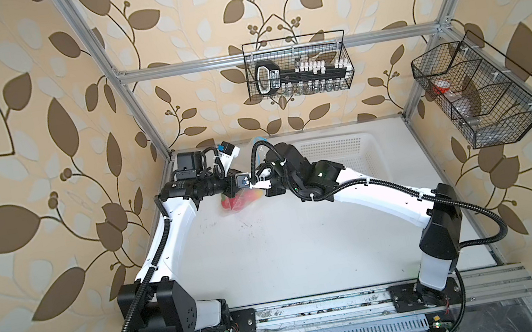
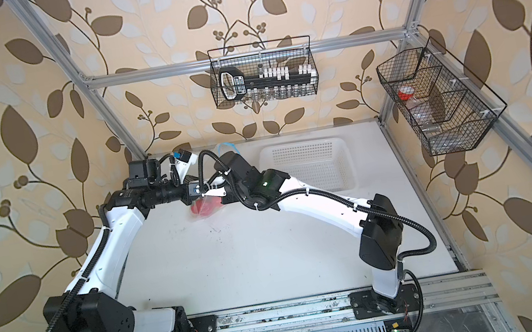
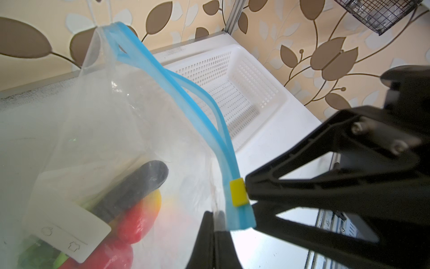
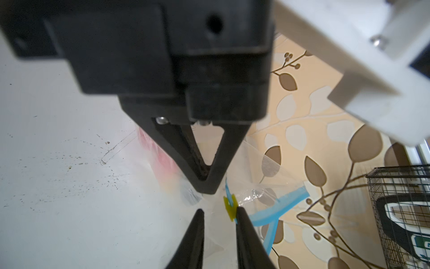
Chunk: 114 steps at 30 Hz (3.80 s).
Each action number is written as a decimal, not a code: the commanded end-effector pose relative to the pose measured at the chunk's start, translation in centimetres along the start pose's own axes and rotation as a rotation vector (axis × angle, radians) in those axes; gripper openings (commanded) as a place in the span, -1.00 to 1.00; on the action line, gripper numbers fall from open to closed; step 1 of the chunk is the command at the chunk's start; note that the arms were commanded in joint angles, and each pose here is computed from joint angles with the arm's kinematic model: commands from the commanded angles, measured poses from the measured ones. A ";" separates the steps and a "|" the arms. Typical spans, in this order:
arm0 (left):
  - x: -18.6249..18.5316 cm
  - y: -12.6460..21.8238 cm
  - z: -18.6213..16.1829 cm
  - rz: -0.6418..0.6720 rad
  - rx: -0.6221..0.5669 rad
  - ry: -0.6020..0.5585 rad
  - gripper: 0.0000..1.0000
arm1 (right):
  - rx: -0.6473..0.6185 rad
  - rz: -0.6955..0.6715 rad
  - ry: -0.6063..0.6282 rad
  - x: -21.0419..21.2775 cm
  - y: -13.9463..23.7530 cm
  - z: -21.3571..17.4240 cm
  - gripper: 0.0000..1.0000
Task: Place the food in the zip-top bag and seal the zipper
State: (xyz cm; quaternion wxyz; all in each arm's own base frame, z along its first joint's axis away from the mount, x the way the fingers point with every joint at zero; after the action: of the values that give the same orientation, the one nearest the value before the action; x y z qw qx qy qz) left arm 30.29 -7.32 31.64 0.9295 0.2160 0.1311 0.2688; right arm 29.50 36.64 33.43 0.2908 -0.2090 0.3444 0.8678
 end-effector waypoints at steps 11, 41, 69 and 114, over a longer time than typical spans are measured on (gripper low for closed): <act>-0.9 0.7 1.3 -0.031 -0.067 -0.043 -1.00 | -0.009 -0.011 0.012 -0.4 -0.8 0.8 -0.49; -1.5 1.1 1.5 -0.036 -0.086 -0.047 -1.00 | 0.015 -0.049 0.055 -0.6 -1.2 0.8 -0.68; -2.7 3.3 3.3 0.045 -0.121 -0.055 -1.00 | 0.047 -0.136 0.000 -2.9 -1.1 0.4 -0.89; -0.2 6.8 6.3 0.459 -0.077 -0.024 -1.00 | 0.114 -0.171 -0.124 -6.1 -1.6 -3.8 -0.88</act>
State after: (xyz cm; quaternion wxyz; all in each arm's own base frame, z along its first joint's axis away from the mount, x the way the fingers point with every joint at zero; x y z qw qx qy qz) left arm 29.57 -5.50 37.63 0.8717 0.2252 0.0990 0.4237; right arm 34.69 34.36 34.64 0.3729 -0.1857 0.3279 0.8479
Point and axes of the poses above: each gripper's point midway between its finger pads, its own y axis back along the fingers, its own x axis along the line the jaws close on, z = x × y, the point moved 9 cm from there along y, back along the fingers, and after that the axes turned 14 degrees about -y, right-handed, at the moved point
